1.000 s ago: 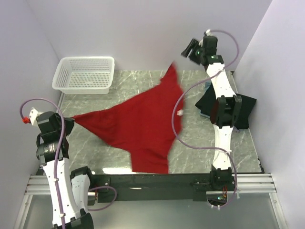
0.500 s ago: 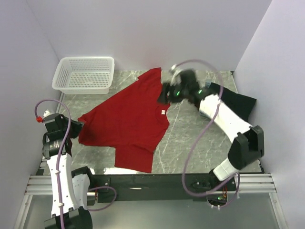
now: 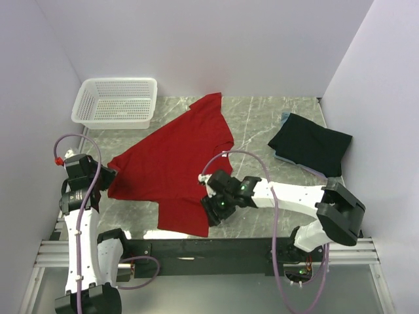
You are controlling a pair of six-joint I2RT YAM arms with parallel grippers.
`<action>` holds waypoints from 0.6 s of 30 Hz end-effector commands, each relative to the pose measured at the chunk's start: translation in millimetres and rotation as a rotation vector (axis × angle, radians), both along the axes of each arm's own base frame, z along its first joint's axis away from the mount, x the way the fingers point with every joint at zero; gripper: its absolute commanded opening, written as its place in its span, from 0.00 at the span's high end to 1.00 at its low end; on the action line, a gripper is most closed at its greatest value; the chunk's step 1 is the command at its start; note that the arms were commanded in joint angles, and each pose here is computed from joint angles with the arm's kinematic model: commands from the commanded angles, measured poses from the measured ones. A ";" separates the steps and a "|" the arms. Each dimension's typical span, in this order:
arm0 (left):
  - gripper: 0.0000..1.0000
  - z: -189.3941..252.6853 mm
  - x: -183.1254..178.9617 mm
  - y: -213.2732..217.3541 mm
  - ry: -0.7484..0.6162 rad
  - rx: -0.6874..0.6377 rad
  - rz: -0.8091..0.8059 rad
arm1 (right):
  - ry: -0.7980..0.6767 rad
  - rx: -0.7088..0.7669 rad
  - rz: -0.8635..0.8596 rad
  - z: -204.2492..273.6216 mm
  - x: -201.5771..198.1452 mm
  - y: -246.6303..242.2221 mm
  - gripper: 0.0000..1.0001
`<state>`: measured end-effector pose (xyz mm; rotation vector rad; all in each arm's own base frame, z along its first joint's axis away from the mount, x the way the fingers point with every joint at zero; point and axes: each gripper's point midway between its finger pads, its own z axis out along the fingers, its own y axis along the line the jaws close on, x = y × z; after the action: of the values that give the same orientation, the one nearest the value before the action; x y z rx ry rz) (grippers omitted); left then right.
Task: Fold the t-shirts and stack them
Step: Flatten the tshirt out
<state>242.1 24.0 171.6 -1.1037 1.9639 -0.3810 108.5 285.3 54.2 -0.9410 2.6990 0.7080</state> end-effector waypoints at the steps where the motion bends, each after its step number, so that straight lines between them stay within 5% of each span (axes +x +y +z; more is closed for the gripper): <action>1: 0.99 12.4 -0.5 5.8 -0.017 0.077 -0.006 | -0.065 0.093 -0.002 18.6 -8.7 24.3 0.42; 9: 1.00 13.5 -0.8 1.5 -0.031 0.067 -0.019 | -0.061 0.045 0.064 -0.3 -44.9 41.2 0.44; 18: 0.99 17.5 -5.8 1.9 -0.038 0.078 -0.014 | -0.095 -0.085 0.018 -28.9 -39.7 38.2 0.45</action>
<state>236.4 22.5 172.9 -1.0639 1.9734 -0.3500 56.5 311.3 20.6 -1.0569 2.6930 0.5735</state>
